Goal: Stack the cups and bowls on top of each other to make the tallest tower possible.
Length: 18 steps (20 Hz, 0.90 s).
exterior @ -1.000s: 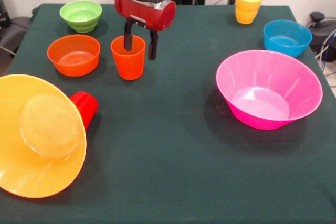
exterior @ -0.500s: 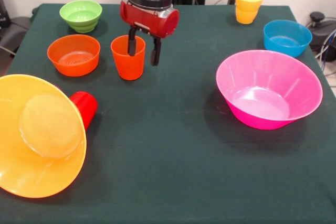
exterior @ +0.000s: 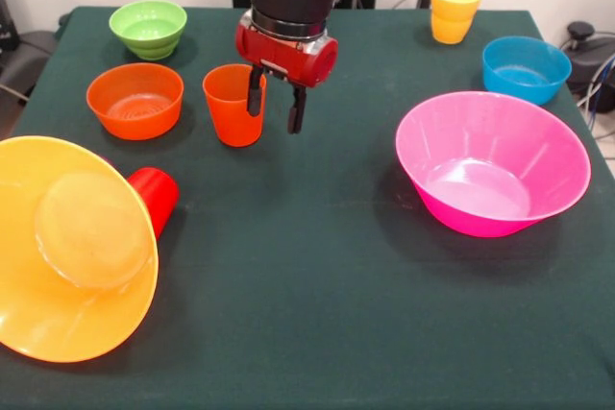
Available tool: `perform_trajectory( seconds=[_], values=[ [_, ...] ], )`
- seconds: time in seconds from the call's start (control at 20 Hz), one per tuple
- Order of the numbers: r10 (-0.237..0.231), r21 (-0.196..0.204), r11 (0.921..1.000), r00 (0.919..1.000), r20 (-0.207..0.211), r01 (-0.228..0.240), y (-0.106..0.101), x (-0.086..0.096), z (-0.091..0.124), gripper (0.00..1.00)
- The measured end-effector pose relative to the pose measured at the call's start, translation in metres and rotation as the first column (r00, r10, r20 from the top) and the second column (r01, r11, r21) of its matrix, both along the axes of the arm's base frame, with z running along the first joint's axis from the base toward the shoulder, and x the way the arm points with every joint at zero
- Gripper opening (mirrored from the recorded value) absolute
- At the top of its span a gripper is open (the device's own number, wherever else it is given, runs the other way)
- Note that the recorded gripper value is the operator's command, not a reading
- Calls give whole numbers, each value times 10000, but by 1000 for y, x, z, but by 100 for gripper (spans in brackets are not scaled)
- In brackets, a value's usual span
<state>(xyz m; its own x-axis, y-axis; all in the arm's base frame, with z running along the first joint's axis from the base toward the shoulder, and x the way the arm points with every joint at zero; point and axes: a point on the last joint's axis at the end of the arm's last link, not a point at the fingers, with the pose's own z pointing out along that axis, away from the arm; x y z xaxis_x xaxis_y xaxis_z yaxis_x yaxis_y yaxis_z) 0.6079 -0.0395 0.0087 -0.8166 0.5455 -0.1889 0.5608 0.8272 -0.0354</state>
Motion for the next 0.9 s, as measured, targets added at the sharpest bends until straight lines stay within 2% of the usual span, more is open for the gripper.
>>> perform_trajectory(
  seconds=[0.45,0.65,0.9],
  values=[
    [-61,59,10000,9997,-244,63,-1,-10,-10,100],
    [-186,65,9998,9995,-239,188,-6,-13,-4,100],
    [-229,31,9997,9997,-41,229,-7,-13,16,100]
  ],
)
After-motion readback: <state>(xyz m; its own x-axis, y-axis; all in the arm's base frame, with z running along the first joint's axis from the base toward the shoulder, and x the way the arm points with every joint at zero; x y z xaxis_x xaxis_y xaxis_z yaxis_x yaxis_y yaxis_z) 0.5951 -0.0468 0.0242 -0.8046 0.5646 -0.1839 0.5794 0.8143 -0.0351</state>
